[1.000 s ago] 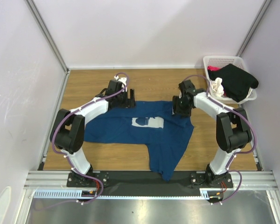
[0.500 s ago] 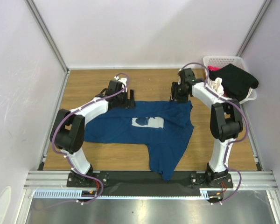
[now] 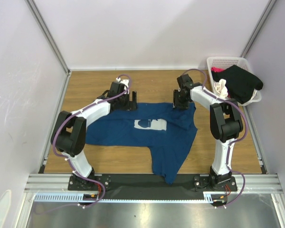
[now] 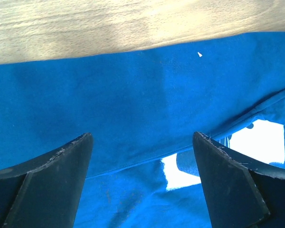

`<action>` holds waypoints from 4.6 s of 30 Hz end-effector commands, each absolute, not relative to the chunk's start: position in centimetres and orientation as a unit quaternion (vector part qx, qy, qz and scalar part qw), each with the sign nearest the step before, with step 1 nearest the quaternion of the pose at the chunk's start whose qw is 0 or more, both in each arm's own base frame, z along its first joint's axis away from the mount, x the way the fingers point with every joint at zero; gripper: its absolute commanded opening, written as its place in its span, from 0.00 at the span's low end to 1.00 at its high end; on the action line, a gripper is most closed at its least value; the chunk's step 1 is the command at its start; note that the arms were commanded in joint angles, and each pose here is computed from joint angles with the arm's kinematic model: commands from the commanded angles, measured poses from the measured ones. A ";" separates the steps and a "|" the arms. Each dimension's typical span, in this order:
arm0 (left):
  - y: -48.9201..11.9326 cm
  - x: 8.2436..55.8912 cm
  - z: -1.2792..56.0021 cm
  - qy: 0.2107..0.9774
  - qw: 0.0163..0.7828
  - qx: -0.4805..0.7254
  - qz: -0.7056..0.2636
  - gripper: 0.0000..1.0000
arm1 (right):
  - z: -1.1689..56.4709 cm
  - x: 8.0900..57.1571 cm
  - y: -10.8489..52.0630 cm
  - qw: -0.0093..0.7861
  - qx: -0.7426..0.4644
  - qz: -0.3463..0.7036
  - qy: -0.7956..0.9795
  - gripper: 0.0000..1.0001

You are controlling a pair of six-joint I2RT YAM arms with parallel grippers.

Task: Fold and stack the t-shirts
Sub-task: Fold the tshirt

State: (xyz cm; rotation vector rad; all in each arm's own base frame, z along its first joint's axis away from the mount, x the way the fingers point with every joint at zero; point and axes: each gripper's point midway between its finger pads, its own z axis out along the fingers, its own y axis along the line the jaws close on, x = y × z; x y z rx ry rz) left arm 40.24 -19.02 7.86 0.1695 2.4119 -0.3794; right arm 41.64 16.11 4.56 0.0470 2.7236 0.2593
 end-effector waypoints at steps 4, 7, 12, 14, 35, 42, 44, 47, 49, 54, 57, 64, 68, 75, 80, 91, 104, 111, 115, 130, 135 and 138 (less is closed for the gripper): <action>-19.4 40.8 10.5 0.913 0.374 0.077 -0.145 0.94 | 3.9 41.0 15.7 0.196 0.024 0.078 0.977 0.43; -19.2 40.9 10.7 0.912 0.377 0.075 -0.143 1.00 | 3.7 41.2 15.9 0.198 0.022 0.079 0.977 0.40; -18.9 40.8 11.3 0.910 0.384 0.075 -0.138 1.00 | 3.9 41.7 16.1 0.201 0.021 0.079 0.976 0.19; -18.8 40.8 11.3 0.910 0.385 0.074 -0.135 1.00 | 4.6 41.8 16.1 0.206 0.021 0.078 0.975 0.12; -17.7 40.0 11.8 0.911 0.389 0.063 -0.119 1.00 | 9.0 32.9 20.7 0.193 0.001 0.117 0.974 0.00; -17.5 38.8 11.6 0.911 0.388 0.066 -0.124 1.00 | 9.3 28.8 23.7 0.172 -0.034 0.142 0.974 0.00; -17.3 38.3 11.4 0.912 0.386 0.066 -0.125 1.00 | 9.9 27.7 25.2 0.172 -0.054 0.167 0.969 0.00; -17.1 37.9 11.4 0.911 0.387 0.065 -0.125 1.00 | 10.2 26.9 26.7 0.164 -0.067 0.196 0.964 0.12; -16.8 37.5 11.1 0.913 0.384 0.066 -0.122 1.00 | 10.0 26.1 26.9 0.157 -0.074 0.188 0.967 0.37; -16.6 36.8 11.1 0.913 0.384 0.064 -0.123 1.00 | 12.1 26.2 25.5 0.183 -0.058 0.171 0.966 0.82; -16.4 36.4 10.8 0.917 0.377 0.050 -0.122 1.00 | 13.3 27.5 23.5 0.198 -0.017 0.157 0.967 0.83; -15.0 36.0 10.1 0.928 0.361 0.004 -0.095 1.00 | 12.4 31.0 18.3 0.237 0.073 0.126 0.960 0.77; -14.0 35.8 9.9 0.933 0.352 -0.026 -0.072 1.00 | 10.1 32.4 16.7 0.247 0.089 0.084 0.961 0.73; -17.2 34.7 11.7 0.919 0.352 -0.015 -0.177 0.99 | 5.9 30.6 13.6 0.191 0.156 0.053 0.968 0.61; -23.2 32.3 13.8 0.897 0.355 0.029 -0.261 0.97 | 4.8 28.7 11.7 0.178 0.210 0.090 0.957 0.55; -33.1 29.8 12.7 0.888 0.297 0.045 -0.348 0.87 | 4.1 28.0 12.1 0.198 0.198 0.137 0.950 0.48; -36.4 29.0 8.8 0.909 0.248 -0.003 -0.334 0.72 | 2.6 29.8 11.5 0.216 0.193 0.137 0.947 0.25; -36.3 29.2 7.1 0.919 0.239 -0.020 -0.313 0.66 | 3.1 30.3 10.7 0.229 0.196 0.132 0.944 0.00; -36.4 29.1 6.3 0.923 0.233 -0.022 -0.306 0.64 | 3.3 30.4 10.0 0.235 0.194 0.127 0.944 0.00; -37.0 28.1 4.6 0.934 0.220 -0.023 -0.280 0.44 | 3.2 30.2 9.9 0.234 0.183 0.140 0.945 0.00; -36.6 27.8 4.0 0.939 0.217 -0.025 -0.266 0.45 | 3.4 30.3 10.1 0.234 0.181 0.145 0.944 0.00; -36.8 27.8 3.9 0.940 0.215 -0.020 -0.265 0.38 | 3.5 30.3 10.1 0.236 0.179 0.146 0.944 0.00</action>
